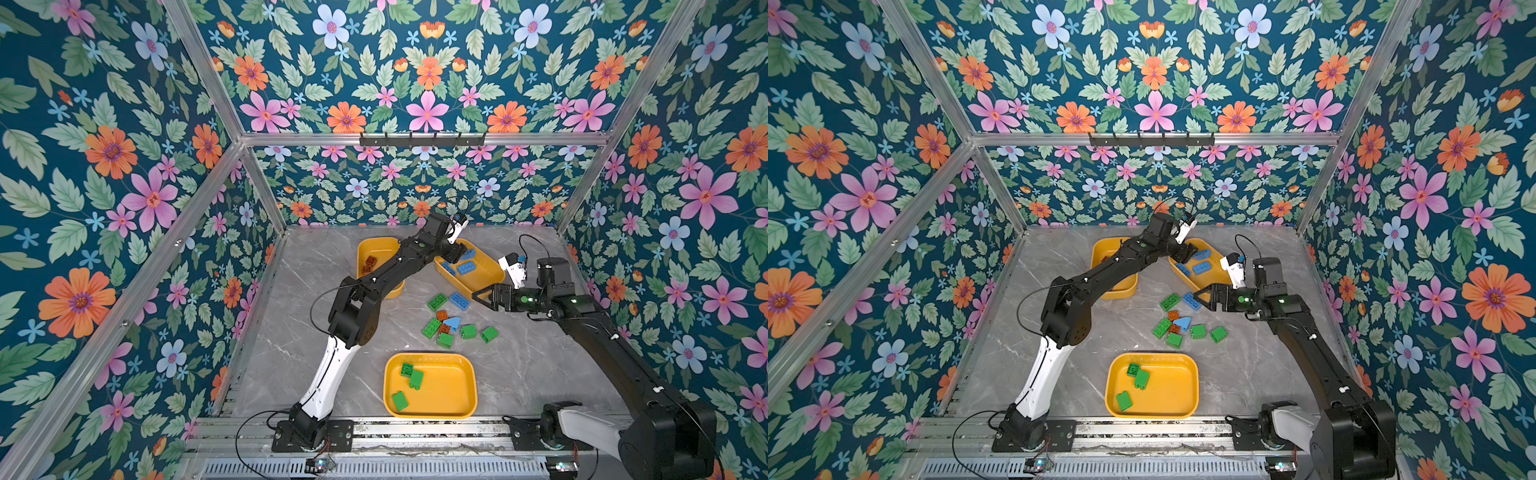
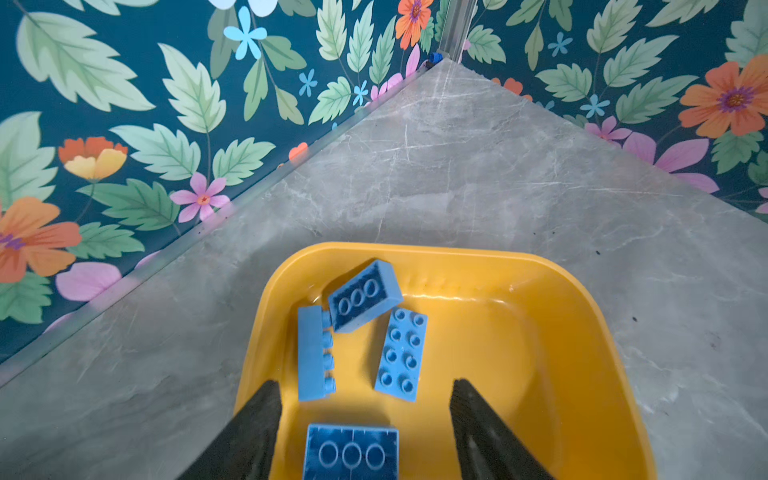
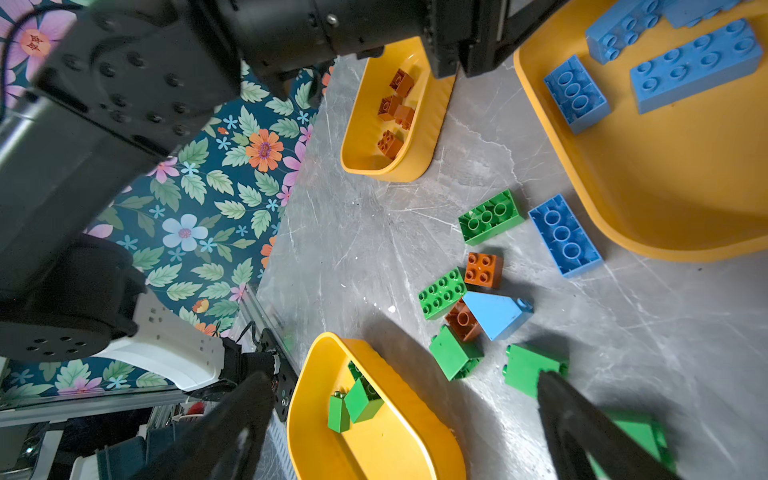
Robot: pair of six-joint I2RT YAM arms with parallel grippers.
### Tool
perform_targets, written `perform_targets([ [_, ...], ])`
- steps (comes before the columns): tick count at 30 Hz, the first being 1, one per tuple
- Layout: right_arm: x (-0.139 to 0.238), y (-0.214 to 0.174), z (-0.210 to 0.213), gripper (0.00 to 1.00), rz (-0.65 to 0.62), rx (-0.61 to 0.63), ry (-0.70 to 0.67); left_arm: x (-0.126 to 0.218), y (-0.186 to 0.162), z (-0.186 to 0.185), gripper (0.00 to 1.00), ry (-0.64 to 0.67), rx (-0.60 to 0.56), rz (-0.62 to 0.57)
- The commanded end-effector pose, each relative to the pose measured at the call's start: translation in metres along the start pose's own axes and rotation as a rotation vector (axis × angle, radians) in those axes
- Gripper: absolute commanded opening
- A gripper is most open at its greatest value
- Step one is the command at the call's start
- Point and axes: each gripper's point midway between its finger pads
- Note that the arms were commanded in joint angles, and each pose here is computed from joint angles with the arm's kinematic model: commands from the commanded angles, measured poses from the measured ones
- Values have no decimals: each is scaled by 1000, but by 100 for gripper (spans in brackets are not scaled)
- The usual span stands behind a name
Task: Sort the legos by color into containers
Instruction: 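Carry the blue brick into the far blue-brick bin, release, then lower the open left gripper onto the pile and grasp a green 2x4 brick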
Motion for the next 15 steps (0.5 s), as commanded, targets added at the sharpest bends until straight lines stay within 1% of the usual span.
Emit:
perform_targets([
  [1, 0, 1, 1, 99, -10, 14, 6, 18, -35, 0, 68, 31, 23, 150],
  [6, -2, -1, 1, 99, -7, 11, 15, 50, -77, -10, 69, 40, 25, 287],
  [9, -3, -1, 0, 99, -6, 8, 19, 61, -104, -13, 69, 47, 14, 362],
  [12, -3, -1, 1, 99, -5, 9, 24, 64, -124, -14, 70, 60, -1, 411],
  [15, -3, -2, 0, 99, -5, 6, 24, 60, -140, -12, 70, 76, 10, 441],
])
Point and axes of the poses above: each gripper's point midway between its finger pads, its own x axis back along the fingers, its own z axis along the line the jaws close on, y = z × x, and after that the axes turned 9 degrees about x, right-handed
